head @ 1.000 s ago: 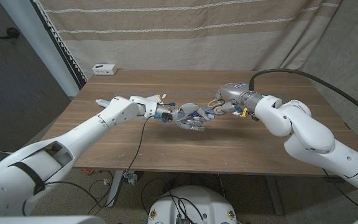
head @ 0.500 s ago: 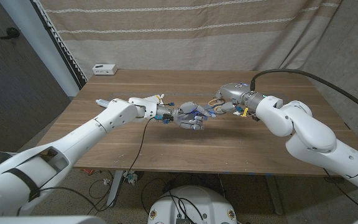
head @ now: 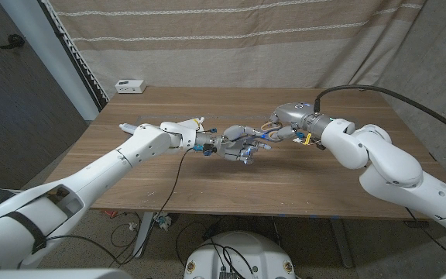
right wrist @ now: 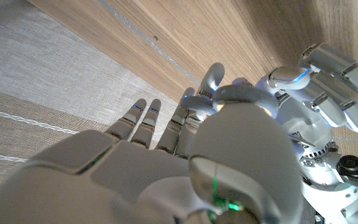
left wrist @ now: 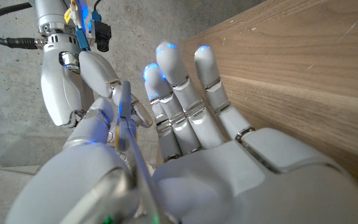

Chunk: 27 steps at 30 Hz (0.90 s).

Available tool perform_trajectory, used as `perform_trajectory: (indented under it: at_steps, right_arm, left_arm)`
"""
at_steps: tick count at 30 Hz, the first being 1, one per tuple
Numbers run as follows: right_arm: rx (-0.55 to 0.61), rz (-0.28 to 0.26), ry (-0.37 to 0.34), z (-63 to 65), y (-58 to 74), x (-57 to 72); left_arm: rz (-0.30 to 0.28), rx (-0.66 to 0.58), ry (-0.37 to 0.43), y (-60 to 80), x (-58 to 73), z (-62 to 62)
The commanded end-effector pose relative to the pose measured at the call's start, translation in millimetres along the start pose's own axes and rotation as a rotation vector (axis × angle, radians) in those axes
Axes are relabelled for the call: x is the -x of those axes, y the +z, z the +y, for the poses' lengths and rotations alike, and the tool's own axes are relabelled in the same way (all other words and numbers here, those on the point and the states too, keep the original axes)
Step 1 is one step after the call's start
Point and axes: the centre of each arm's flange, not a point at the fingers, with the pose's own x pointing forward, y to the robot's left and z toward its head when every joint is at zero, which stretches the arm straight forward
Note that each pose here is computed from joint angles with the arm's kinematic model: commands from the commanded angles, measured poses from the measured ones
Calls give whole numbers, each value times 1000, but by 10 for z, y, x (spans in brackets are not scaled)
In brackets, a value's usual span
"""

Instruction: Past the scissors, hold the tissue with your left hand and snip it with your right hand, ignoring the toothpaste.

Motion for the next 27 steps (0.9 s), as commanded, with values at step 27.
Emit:
perform_trajectory:
  at_steps: [27]
  right_arm:
    - [58,5,-4,19,-112,-41]
  left_arm:
    - [-77,42,43,5,204,168]
